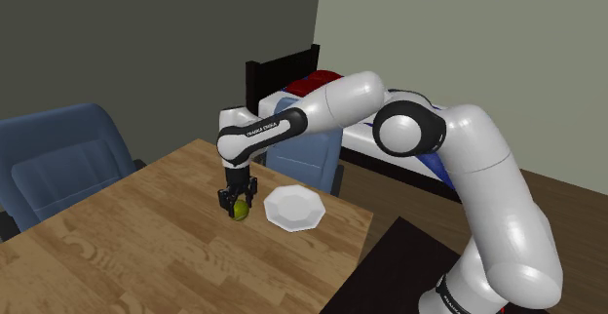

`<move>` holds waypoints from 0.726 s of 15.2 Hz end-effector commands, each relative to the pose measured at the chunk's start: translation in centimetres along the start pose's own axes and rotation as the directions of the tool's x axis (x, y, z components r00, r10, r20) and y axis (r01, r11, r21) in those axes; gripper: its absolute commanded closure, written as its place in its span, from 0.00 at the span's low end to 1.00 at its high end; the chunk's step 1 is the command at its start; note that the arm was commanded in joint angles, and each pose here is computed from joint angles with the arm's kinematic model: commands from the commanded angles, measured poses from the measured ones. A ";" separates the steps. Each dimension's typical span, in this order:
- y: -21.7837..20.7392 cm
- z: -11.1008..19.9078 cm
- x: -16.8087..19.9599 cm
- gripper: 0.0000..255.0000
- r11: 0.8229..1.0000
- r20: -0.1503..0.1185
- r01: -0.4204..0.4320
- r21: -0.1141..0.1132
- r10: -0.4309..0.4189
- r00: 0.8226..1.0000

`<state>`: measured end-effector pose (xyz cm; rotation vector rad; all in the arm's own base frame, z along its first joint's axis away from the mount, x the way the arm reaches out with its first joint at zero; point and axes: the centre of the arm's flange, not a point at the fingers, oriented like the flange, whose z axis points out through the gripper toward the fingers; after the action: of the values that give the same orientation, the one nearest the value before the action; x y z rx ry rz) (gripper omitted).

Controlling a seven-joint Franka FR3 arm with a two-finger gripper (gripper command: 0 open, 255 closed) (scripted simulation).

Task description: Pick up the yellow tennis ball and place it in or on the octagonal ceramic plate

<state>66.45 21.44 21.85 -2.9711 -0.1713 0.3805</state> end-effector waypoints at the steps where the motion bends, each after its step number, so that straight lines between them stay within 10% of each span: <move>1: -0.1 -1.2 -0.2 1.00 1.000 0.000 0.000 0.000 0.000 1.000; 11: 6.9 -3.5 -3.7 1.00 1.000 0.000 0.000 0.000 0.000 1.000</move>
<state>65.00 14.88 25.04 -2.9716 -0.1704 0.3806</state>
